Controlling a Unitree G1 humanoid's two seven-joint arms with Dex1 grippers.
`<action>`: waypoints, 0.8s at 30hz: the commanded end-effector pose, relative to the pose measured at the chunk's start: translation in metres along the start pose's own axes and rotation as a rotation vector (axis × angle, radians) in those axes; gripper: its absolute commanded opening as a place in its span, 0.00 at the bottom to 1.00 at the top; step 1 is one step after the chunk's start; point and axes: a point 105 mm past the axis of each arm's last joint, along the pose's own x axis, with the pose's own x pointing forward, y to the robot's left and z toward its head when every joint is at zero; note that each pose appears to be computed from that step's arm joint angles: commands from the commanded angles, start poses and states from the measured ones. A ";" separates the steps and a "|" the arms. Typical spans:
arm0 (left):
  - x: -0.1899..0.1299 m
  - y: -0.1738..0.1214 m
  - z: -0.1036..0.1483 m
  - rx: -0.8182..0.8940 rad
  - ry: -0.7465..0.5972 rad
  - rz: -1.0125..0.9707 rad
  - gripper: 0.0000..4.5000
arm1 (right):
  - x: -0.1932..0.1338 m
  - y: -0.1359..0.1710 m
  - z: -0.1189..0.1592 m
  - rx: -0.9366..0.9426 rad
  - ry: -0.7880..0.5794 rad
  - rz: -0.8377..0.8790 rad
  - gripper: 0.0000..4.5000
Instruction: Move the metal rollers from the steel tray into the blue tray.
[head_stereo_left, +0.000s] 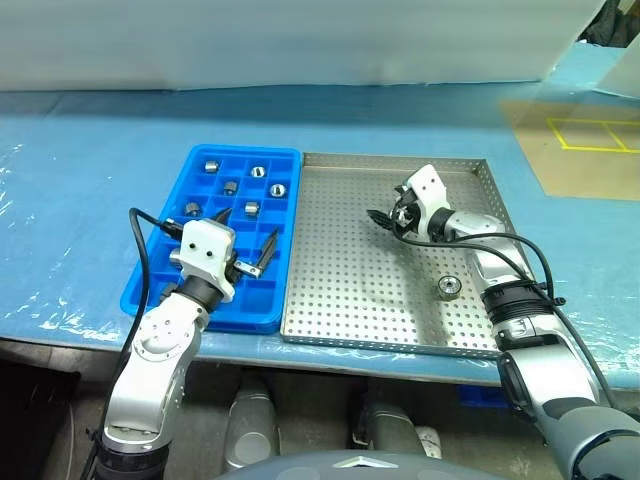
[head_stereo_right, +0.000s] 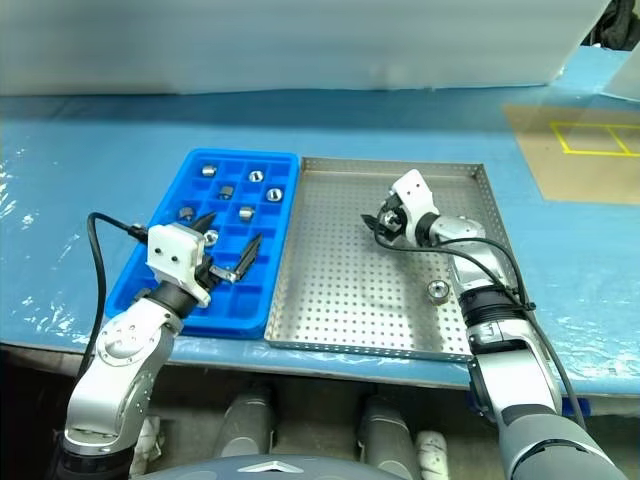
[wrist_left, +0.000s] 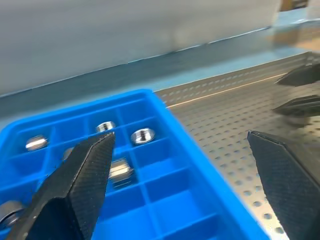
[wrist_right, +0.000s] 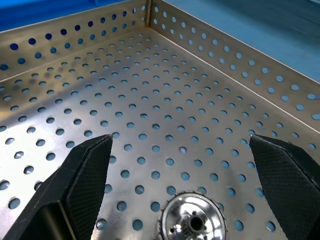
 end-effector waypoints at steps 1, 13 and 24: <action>0.006 -0.009 0.011 -0.028 -0.027 -0.103 0.99 | -0.007 -0.010 0.007 0.008 -0.014 -0.031 1.00; 0.036 -0.038 0.030 -0.047 0.036 -0.480 0.99 | -0.012 0.003 -0.023 0.106 0.118 -0.024 1.00; 0.040 -0.037 0.024 -0.043 0.075 -0.535 1.00 | -0.009 -0.001 -0.012 0.156 0.051 -0.069 0.38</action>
